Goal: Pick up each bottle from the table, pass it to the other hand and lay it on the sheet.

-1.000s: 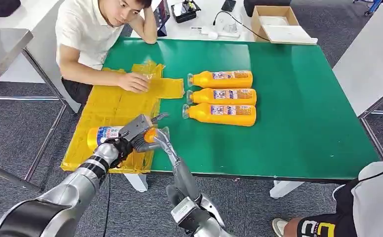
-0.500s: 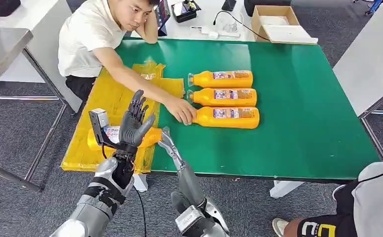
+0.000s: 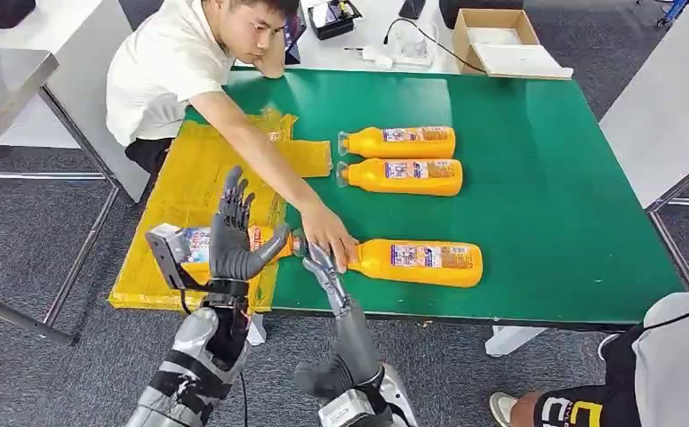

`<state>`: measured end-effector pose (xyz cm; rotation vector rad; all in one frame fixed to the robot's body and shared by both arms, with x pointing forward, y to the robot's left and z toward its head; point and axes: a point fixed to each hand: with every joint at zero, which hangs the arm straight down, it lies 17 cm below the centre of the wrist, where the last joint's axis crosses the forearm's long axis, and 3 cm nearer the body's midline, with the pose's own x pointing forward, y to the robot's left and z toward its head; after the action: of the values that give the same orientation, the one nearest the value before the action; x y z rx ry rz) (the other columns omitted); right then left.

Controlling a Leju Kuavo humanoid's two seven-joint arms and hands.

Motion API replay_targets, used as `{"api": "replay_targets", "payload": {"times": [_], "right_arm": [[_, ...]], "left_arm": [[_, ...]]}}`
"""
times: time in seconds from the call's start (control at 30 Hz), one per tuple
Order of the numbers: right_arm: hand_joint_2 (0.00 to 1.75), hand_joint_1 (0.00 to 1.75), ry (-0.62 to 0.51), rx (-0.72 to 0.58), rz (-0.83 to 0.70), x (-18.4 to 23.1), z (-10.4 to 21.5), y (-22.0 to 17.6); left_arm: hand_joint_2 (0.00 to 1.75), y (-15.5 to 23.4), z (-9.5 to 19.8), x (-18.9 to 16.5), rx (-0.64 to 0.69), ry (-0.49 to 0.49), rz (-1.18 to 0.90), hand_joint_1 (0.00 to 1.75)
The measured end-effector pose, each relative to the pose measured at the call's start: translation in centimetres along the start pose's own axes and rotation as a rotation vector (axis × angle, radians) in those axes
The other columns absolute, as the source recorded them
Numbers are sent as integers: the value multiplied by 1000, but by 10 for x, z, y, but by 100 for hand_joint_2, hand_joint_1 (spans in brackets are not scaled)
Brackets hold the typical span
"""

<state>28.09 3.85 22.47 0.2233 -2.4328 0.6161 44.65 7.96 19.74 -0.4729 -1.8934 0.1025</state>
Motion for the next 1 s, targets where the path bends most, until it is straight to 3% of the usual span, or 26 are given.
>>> {"api": "replay_targets", "payload": {"times": [0.1,0.23,0.37,0.6,1.0], "right_arm": [[175,0,22,-10,294,-23,13,-25],[175,0,98,121,689,-79,46,-62],[175,0,252,189,899,-135,80,-108],[175,0,381,208,994,-172,110,-152],[175,0,487,193,1030,-198,119,-178]], "left_arm": [[175,11,23,12,60,-31,-4,0],[175,34,57,26,168,-88,-127,0],[175,47,74,40,223,-111,-179,0],[175,52,85,59,252,-149,-203,0],[175,57,87,76,284,-199,-248,0]]}}
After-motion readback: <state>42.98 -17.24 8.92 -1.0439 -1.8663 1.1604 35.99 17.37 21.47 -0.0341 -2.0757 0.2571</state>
